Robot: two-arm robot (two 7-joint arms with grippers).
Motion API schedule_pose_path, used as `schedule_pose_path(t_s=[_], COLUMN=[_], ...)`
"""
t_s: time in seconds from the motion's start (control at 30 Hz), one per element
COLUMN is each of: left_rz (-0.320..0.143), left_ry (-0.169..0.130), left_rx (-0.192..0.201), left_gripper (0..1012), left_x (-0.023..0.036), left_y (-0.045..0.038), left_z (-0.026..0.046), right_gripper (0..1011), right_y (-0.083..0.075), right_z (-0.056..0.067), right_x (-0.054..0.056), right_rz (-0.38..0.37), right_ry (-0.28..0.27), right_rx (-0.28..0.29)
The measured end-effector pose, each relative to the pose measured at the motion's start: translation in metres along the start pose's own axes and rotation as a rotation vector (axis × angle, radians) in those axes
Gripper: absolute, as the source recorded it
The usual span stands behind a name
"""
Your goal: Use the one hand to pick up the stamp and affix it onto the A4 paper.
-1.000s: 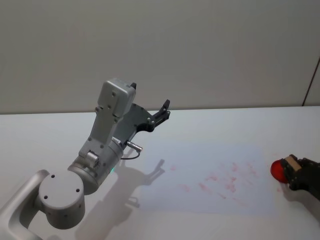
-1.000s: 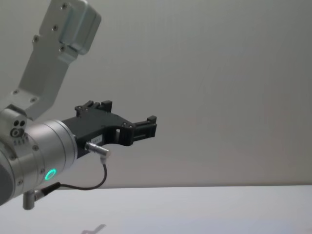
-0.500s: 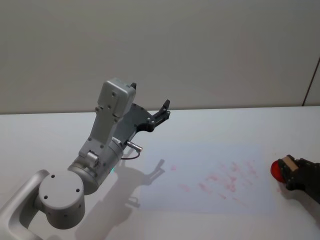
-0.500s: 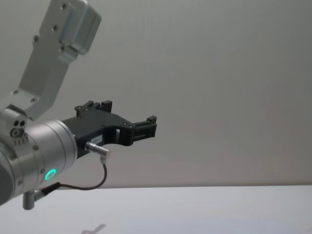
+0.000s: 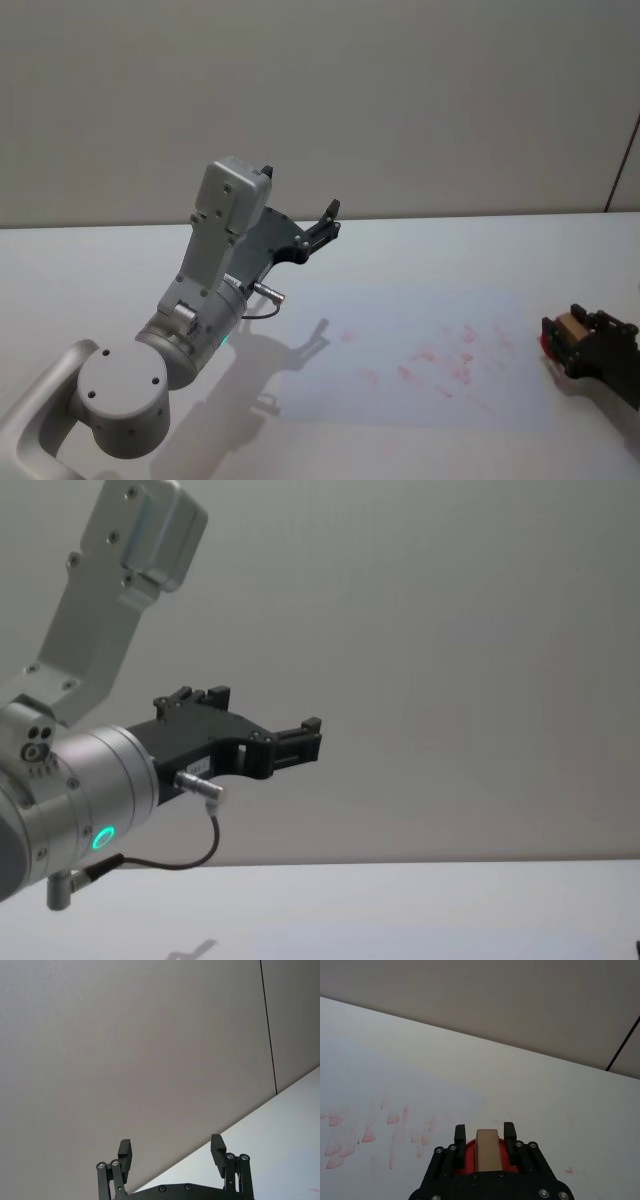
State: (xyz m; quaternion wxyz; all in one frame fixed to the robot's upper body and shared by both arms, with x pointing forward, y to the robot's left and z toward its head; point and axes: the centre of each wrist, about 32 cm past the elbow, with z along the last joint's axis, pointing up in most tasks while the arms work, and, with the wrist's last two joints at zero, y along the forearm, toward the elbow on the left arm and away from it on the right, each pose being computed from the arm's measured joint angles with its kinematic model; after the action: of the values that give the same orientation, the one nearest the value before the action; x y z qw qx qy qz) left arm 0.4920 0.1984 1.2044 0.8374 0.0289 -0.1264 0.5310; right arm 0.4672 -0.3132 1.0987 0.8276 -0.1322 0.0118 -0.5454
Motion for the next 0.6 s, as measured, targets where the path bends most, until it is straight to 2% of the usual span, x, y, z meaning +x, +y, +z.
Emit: schedule_pose_path(t_s=[0.1, 0.13, 0.17, 0.33, 0.37, 0.47, 0.57, 0.6], left_rz=[0.000, 0.000, 0.000, 0.000, 0.000, 0.000, 0.000, 0.000], left_ry=[0.000, 0.000, 0.000, 0.000, 0.000, 0.000, 0.000, 0.000], left_rx=[0.000, 0.000, 0.000, 0.000, 0.000, 0.000, 0.000, 0.000], left_gripper=[1001, 1001, 1001, 1001, 1001, 1001, 1001, 1001], left_x=[0.0000, 0.0000, 0.0000, 0.0000, 0.0000, 0.0000, 0.0000, 0.0000], left_y=[0.0000, 0.0000, 0.0000, 0.0000, 0.0000, 0.0000, 0.0000, 0.0000], left_z=[0.0000, 0.0000, 0.0000, 0.0000, 0.0000, 0.0000, 0.0000, 0.0000], right_gripper=[505, 567, 567, 738, 738, 856, 908, 954], right_y=[0.001, 0.002, 0.002, 0.004, 0.005, 0.006, 0.007, 0.008], right_z=[0.001, 0.001, 0.002, 0.006, 0.007, 0.011, 0.013, 0.015], right_x=[0.000, 0.000, 0.000, 0.000, 0.001, 0.001, 0.001, 0.002], right_rz=[-0.002, -0.003, -0.004, -0.013, -0.015, -0.021, -0.026, -0.029], right_ry=[0.000, 0.000, 0.000, 0.006, 0.007, 0.011, 0.013, 0.015], right_rx=[0.002, 0.004, 0.005, 0.019, 0.022, 0.036, 0.043, 0.047])
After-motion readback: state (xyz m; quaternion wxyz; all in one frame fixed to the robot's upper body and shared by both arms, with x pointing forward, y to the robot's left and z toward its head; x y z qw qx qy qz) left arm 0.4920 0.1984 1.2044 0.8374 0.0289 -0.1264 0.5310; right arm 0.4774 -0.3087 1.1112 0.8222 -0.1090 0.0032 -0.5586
